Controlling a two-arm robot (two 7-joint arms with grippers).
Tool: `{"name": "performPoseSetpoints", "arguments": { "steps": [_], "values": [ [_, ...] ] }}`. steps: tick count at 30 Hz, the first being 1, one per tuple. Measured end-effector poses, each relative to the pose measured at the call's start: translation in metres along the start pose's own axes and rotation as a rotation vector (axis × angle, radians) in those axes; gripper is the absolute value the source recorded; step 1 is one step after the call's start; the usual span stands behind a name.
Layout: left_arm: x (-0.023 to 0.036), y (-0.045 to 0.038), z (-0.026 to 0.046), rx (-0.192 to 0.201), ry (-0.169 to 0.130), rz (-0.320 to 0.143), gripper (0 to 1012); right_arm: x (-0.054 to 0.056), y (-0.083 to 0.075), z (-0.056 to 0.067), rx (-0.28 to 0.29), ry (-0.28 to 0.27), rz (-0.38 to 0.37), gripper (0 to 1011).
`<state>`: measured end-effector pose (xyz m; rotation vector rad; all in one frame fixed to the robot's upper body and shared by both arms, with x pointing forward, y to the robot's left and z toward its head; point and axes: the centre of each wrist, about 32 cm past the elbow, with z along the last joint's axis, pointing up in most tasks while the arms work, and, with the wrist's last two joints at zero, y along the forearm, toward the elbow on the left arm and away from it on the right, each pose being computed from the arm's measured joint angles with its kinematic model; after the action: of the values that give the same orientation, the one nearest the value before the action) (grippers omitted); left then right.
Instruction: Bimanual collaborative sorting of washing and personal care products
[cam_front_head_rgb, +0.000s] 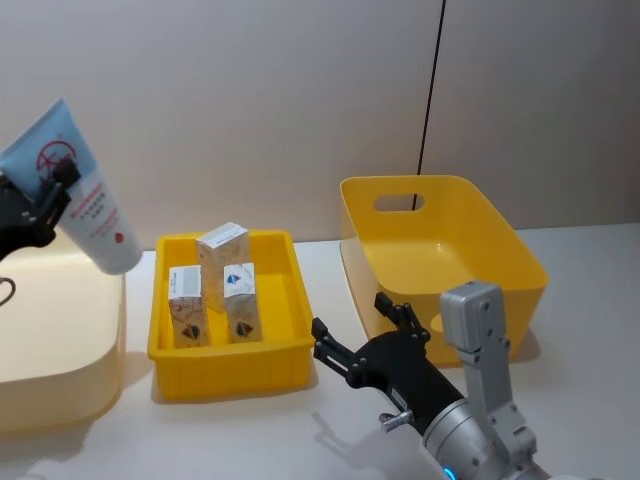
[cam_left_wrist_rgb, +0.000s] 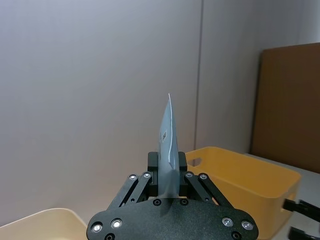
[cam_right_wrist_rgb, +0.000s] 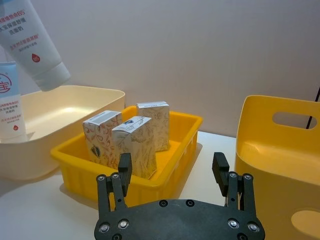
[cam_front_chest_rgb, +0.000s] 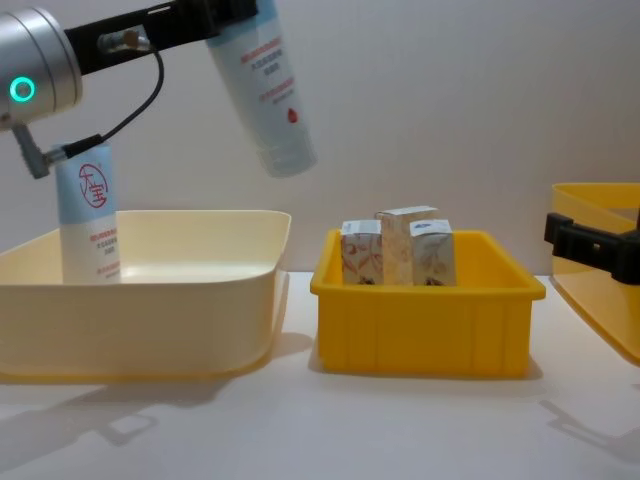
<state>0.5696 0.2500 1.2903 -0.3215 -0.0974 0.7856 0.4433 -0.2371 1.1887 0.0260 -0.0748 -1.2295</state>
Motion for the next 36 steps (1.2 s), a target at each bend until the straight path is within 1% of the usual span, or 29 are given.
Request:
{"name": "performPoseSetpoints", "arguments": {
  "steps": [2, 4, 5, 9, 10, 11, 12, 15, 16, 18, 20, 21, 24, 27, 29, 32, 36],
  "values": [
    [-0.0002, -0.0005, 0.0002, -0.002, 0.008, -0.021, 202, 0.000, 0.000, 0.000, 0.000, 0.000, 0.000, 1001],
    [-0.0006, -0.0015, 0.0005, -0.003, 0.023, -0.056, 201, 0.000, 0.000, 0.000, 0.000, 0.000, 0.000, 1001],
    [-0.0008, -0.0022, 0.0001, -0.002, 0.034, -0.081, 202, 0.000, 0.000, 0.000, 0.000, 0.000, 0.000, 1001],
    [-0.0013, -0.0036, -0.0008, 0.002, 0.052, -0.122, 201, 0.000, 0.000, 0.000, 0.000, 0.000, 0.000, 1001],
    [-0.0020, -0.0047, -0.0017, 0.006, 0.063, -0.148, 201, 0.000, 0.000, 0.000, 0.000, 0.000, 0.000, 1001],
    [-0.0023, -0.0053, -0.0022, 0.008, 0.066, -0.156, 202, 0.000, 0.000, 0.000, 0.000, 0.000, 0.000, 1001],
    [-0.0030, -0.0065, -0.0031, 0.013, 0.076, -0.181, 202, 0.000, 0.000, 0.000, 0.000, 0.000, 0.000, 1001],
    [-0.0042, -0.0084, -0.0048, 0.021, 0.088, -0.214, 202, 0.000, 0.000, 0.000, 0.000, 0.000, 0.000, 1001],
    [-0.0051, -0.0096, -0.0062, 0.028, 0.095, -0.239, 202, 0.000, 0.000, 0.000, 0.000, 0.000, 0.000, 1001],
    [-0.0071, -0.0120, -0.0093, 0.044, 0.104, -0.271, 201, 0.000, 0.000, 0.000, 0.000, 0.000, 0.000, 1001],
    [-0.0083, -0.0133, -0.0110, 0.056, 0.108, -0.292, 201, 0.000, 0.000, 0.000, 0.000, 0.000, 0.000, 1001],
    [-0.0098, -0.0147, -0.0129, 0.067, 0.110, -0.309, 202, 0.000, 0.000, 0.000, 0.000, 0.000, 0.000, 1001],
    [-0.0128, -0.0167, -0.0162, 0.085, 0.110, -0.335, 202, 0.000, 0.000, 0.000, 0.000, 0.000, 0.000, 1001],
    [-0.0150, -0.0177, -0.0186, 0.099, 0.106, -0.347, 202, 0.000, 0.000, 0.000, 0.000, 0.000, 0.000, 1001],
    [-0.0171, -0.0183, -0.0206, 0.111, 0.097, -0.355, 201, 0.000, 0.000, 0.000, 0.000, 0.000, 0.000, 1001],
    [-0.0198, -0.0188, -0.0234, 0.124, 0.086, -0.361, 202, 0.000, 0.000, 0.000, 0.000, 0.000, 0.000, 1001],
    [-0.0227, -0.0183, -0.0265, 0.135, 0.068, -0.356, 202, 0.000, 0.000, 0.000, 0.000, 0.000, 0.000, 1001]
  ]
}}
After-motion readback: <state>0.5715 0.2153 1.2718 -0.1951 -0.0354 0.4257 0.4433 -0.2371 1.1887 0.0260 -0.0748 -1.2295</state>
